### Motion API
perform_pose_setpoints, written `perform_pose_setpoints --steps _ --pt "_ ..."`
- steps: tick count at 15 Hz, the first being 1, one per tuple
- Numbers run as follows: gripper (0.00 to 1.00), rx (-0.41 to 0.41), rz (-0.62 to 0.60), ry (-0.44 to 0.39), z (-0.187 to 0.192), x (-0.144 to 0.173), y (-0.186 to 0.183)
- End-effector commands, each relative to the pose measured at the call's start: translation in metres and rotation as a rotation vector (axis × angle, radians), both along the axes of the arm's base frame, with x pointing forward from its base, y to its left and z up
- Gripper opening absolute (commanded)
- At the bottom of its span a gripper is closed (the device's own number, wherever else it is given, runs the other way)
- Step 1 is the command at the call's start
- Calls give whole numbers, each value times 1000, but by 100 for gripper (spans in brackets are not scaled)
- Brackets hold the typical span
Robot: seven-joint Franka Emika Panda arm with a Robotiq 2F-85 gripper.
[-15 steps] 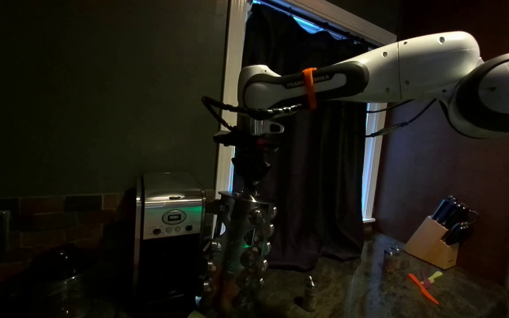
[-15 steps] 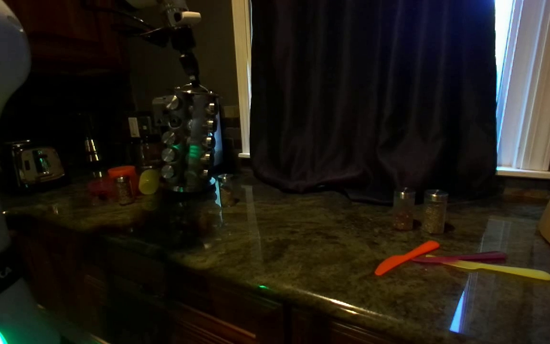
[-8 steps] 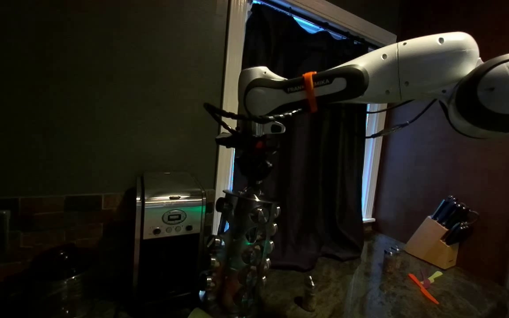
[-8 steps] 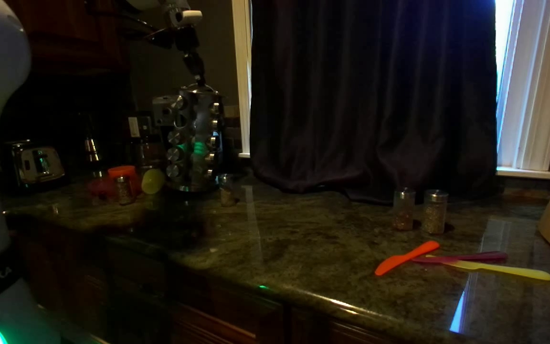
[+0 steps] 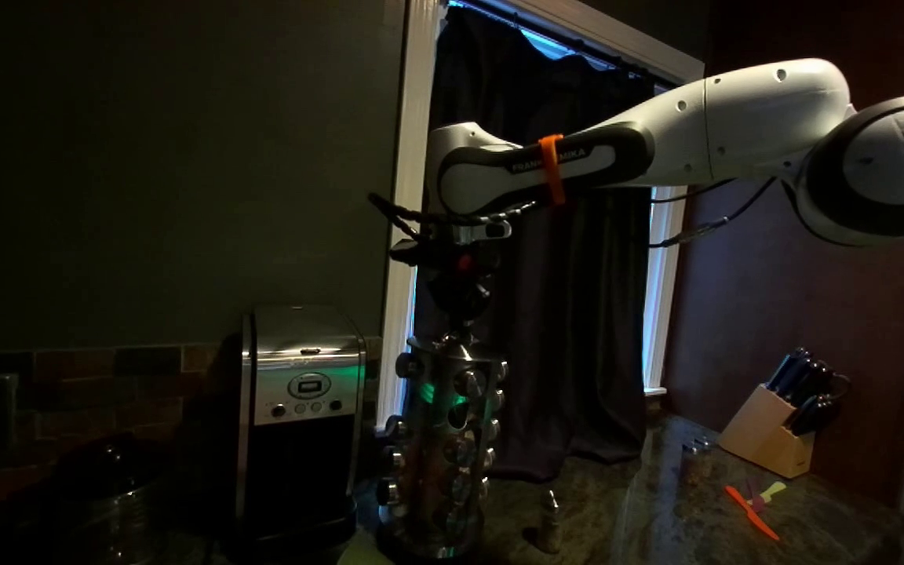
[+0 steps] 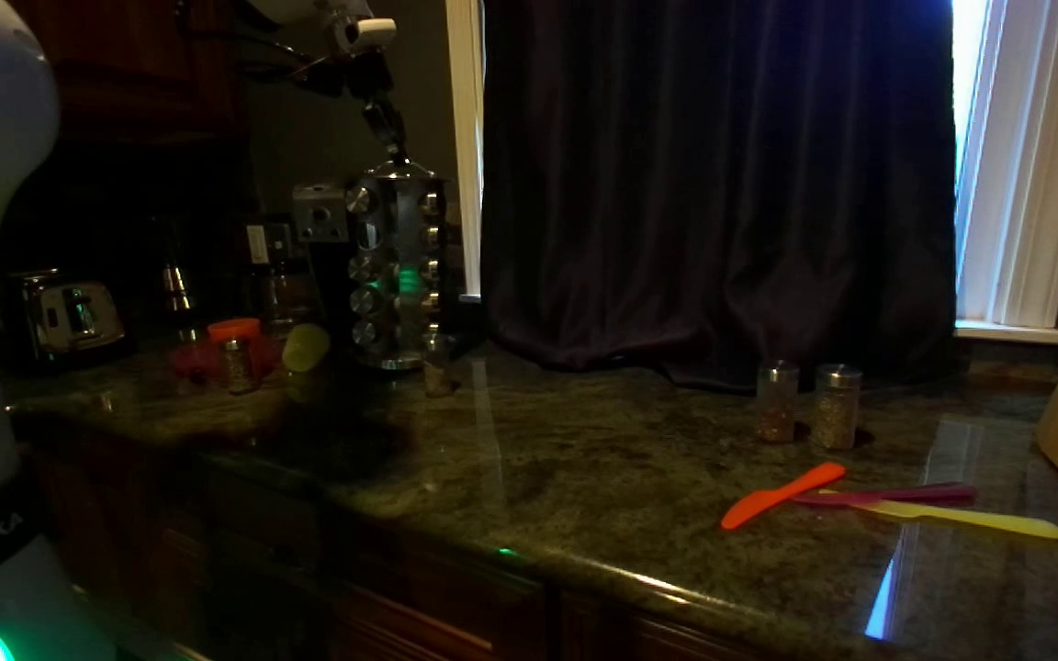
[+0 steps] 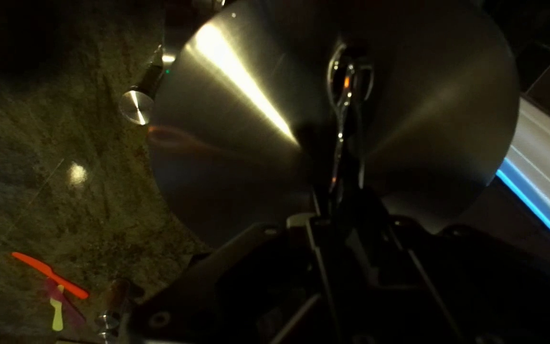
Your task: Move the seasoning rack to the right, remove one container from the rack and put it next to the other containers on the right
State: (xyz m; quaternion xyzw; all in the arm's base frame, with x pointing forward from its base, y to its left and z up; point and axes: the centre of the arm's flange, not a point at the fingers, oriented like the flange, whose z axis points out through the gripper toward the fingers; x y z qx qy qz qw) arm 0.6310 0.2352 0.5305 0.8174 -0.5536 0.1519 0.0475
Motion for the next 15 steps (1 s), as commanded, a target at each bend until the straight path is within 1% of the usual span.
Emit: perform_pose_setpoints --steps 1,3,6,8,9,10,12,15 --pt "5 -34 -29 -91 42 -9 -15" --pt "5 -29 -35 -88 38 -8 -15" --pt "5 12 -41 -71 30 -9 -8" --pt "5 7 -35 -73 26 -11 0" --pt "21 12 -35 -78 26 -12 2" --pt "45 20 -33 -73 27 -13 3" --pt "49 38 -39 -98 44 -16 2" --pt "71 74 -58 -132 69 -26 -8"
